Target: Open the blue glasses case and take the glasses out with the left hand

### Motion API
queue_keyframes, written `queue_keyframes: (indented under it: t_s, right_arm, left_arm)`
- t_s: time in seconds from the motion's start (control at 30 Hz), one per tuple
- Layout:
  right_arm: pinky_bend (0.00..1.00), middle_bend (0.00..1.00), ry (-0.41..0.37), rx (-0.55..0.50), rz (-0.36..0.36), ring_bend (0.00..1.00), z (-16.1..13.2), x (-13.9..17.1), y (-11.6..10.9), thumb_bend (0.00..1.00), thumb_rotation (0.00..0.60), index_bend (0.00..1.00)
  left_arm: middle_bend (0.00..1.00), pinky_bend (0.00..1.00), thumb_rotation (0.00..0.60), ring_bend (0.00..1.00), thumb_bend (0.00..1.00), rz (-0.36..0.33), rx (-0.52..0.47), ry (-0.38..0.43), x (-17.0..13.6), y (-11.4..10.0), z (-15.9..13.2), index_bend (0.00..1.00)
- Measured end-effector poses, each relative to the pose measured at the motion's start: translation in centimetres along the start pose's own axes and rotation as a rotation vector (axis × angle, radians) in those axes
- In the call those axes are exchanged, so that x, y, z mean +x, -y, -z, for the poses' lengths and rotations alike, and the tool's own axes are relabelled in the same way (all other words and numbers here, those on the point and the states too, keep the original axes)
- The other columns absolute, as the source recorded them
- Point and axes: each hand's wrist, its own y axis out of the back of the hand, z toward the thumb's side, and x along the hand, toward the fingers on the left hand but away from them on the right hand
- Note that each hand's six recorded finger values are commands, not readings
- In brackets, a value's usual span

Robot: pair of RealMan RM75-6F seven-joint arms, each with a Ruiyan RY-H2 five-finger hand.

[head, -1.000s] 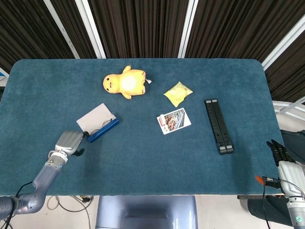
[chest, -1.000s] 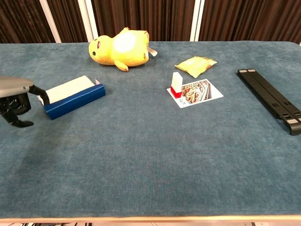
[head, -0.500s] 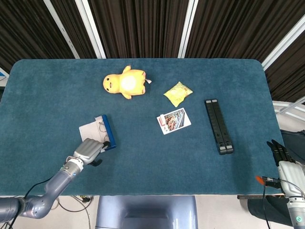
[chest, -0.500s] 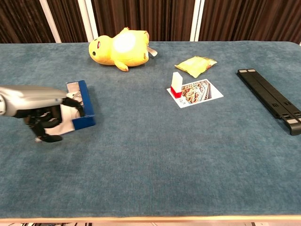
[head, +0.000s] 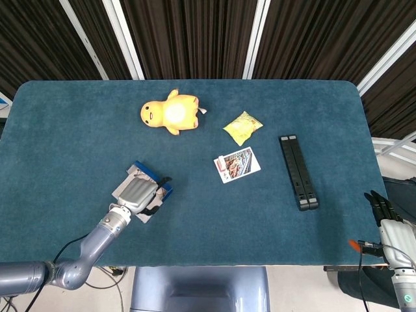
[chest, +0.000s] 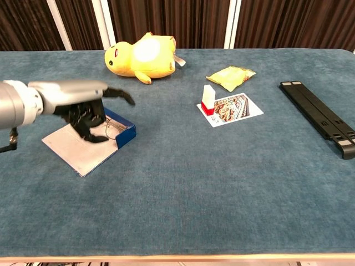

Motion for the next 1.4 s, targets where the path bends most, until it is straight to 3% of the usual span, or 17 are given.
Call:
queue_keyframes:
  t_s: [0.23,0.6,0.83,1.4]
  right_arm:
    - [0.2,0.0,0.001,-0.002,-0.003,0.0,0.0,0.0,0.0,0.15,0.6,0.0]
    - [0.2,0.0,0.007,-0.008,-0.007,0.0,0.0,0.0,0.1,0.15,0.6,0.0]
    - [0.2,0.0,0.009,-0.008,-0.007,0.0,0.1,-0.1,0.0,0.15,0.6,0.0]
    - [0.2,0.0,0.011,-0.012,-0.01,0.0,0.1,0.0,0.1,0.15,0.6,0.0]
  left_arm:
    - [0.87,0.89,0.6,0.79,0.31,-0.028,0.026,-0.058,0.8,-1.3,1.9,0.11]
    - [0.87,0.89,0.6,0.8,0.31,0.02,0.083,-0.198,3.0,-1.3,5.3,0.12]
    - [0.88,0.89,0.6,0.8,0.31,0.046,0.092,-0.239,4.3,-0.8,5.9,0.2]
    - [0.89,0.9,0.6,0.81,0.31,0.082,0.075,-0.312,2.4,0.1,8.4,0.33]
